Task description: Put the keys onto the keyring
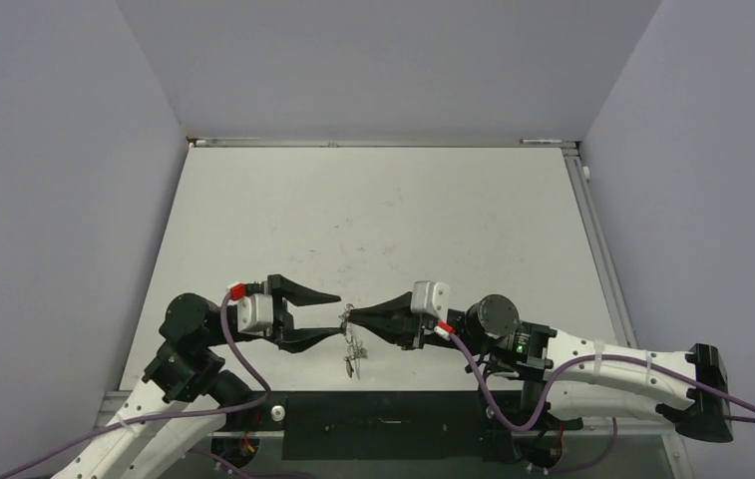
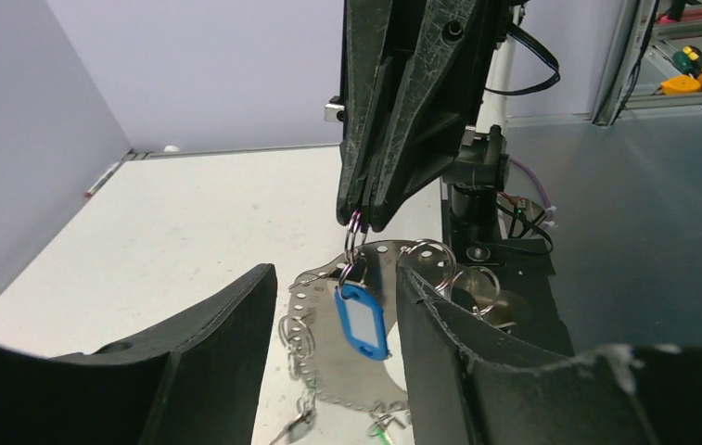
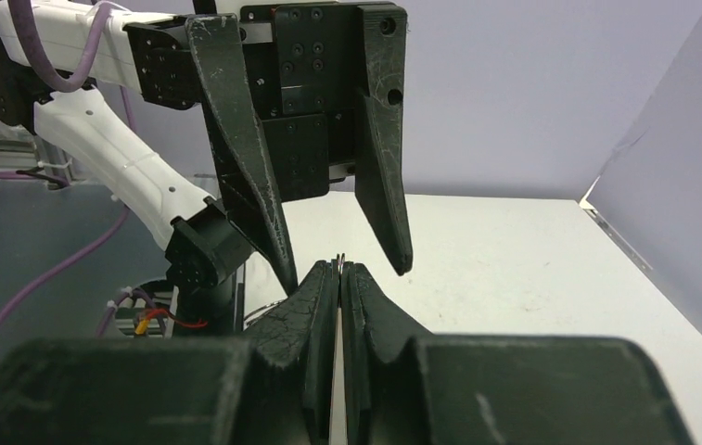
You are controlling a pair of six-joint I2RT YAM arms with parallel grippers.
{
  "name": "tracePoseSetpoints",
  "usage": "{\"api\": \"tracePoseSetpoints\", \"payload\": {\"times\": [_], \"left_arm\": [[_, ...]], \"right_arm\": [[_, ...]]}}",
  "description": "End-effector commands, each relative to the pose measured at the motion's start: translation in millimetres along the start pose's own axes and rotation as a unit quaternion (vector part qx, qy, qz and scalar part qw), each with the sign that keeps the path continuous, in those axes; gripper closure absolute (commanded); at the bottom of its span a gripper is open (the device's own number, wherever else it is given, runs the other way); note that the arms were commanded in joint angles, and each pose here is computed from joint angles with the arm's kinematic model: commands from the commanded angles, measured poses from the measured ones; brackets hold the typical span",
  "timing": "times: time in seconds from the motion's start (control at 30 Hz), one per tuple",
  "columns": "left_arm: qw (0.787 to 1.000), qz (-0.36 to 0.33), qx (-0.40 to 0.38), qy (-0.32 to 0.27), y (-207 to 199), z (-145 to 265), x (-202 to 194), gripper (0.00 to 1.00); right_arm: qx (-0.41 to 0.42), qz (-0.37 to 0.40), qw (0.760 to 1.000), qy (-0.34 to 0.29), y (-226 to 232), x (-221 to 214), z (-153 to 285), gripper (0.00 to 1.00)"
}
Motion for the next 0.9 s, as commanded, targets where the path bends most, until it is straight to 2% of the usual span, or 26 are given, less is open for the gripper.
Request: {"api": "tracePoseSetpoints", "payload": {"times": [0.0,0.47,0.87], "left_arm": [[0.998,-0.034,0.038,-0.023,6.0,4.8,14.7,0.52],[0.993,-0.061,0.076,-0.06,8.4,15.2,25.3,0.43],[0.993,-0.069,0.073,-0.066,6.5,16.8,27.8,0.42]], "right_arm": [[-0.026,0.003,0.997,-0.07,-11.6,37.1,-2.2,0.95],[-0.057,0.008,0.995,-0.082,-17.9,38.4,11.6,0.95],[-0.054,0.009,0.995,-0.085,-18.3,40.3,9.7,0.95]]}}
Point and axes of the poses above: each gripper's point midway between its finger pads, its own z axis back along the fingers, its own y axis along the line the jaws close on, x = y × z, the point moved 4 cm from there along z, back along the fingers, and after that the axes turned 11 degrees about z, right-handed, at the moved point
